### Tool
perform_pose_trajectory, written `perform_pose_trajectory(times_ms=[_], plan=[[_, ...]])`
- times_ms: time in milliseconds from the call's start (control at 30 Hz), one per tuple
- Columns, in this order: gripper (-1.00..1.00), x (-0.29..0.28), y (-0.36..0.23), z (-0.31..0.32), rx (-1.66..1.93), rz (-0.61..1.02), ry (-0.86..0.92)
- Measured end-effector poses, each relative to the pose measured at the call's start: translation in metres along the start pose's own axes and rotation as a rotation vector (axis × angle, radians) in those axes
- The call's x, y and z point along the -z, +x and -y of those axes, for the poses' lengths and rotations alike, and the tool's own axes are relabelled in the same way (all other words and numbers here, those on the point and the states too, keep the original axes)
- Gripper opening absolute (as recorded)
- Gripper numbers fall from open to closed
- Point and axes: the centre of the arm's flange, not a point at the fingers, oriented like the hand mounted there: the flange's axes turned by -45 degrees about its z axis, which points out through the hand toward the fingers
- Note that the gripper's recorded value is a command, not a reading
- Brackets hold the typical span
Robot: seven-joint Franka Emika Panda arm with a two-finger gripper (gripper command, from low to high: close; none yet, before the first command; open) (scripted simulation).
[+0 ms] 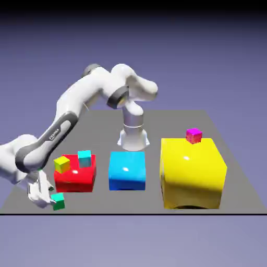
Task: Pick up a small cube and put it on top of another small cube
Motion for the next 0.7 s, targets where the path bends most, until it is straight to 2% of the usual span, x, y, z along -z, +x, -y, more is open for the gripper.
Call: perform_pose_trajectory(times_ms=[67,167,200,700], plan=[[-1.0,0.0,0.0,0.0,0.0,0.0,0.0],[-1.0,0.064,-0.012,0.0,0.0,0.0,0.002],[-1.0,0.071,-0.022,0.0,0.025,-0.006,-0.02],[-1.0,0.096,-0.19,-0.02,0.538,-0.023,-0.413]])
